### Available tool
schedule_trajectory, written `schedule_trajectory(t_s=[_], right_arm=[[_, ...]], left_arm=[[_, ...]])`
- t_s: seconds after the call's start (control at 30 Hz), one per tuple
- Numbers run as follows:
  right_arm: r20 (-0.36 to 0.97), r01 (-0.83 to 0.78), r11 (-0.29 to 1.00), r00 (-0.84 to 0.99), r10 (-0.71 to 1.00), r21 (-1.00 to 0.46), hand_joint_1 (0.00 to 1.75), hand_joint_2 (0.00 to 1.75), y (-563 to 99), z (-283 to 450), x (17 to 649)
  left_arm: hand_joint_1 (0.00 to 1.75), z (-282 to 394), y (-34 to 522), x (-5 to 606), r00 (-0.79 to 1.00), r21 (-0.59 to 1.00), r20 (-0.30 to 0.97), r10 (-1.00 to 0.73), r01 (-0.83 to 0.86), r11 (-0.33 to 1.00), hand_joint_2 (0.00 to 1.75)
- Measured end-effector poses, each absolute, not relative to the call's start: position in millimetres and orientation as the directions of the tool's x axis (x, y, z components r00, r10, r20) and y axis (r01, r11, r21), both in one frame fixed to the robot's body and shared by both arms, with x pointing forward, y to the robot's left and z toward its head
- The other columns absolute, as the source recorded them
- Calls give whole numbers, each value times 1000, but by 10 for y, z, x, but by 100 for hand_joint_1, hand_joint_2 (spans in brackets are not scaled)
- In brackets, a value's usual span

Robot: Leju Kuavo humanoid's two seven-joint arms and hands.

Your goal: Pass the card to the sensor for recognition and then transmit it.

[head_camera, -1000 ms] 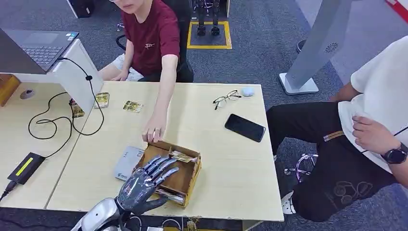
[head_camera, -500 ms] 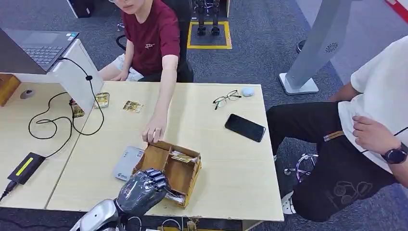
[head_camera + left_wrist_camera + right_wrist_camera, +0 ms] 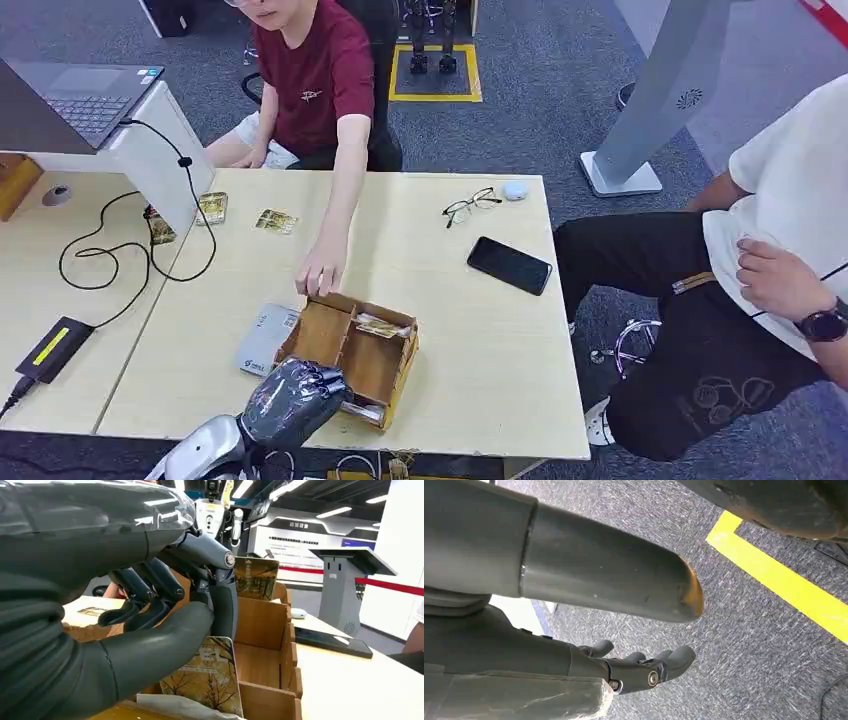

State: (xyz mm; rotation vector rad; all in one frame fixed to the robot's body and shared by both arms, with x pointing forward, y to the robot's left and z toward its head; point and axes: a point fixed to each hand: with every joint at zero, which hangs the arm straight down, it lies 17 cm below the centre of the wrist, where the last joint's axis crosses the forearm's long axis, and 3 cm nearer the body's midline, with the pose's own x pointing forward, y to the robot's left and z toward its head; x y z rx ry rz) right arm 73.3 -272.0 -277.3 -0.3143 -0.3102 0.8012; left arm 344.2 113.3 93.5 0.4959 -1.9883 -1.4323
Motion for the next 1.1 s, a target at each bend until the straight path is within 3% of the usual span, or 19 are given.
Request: schedule_trajectory(t_s=[0.7, 1.1], right_arm=[[154, -644, 662, 662, 734, -385, 0, 0, -2737, -2775, 729], [155, -639, 666, 666, 729, -384, 0, 0, -2743, -2776, 726]], left_arm=[[175, 1177, 1171, 3425, -744, 912, 297, -598, 37, 407, 175], [175, 1739, 1544, 3673, -701, 884, 213, -680, -158, 440, 175]])
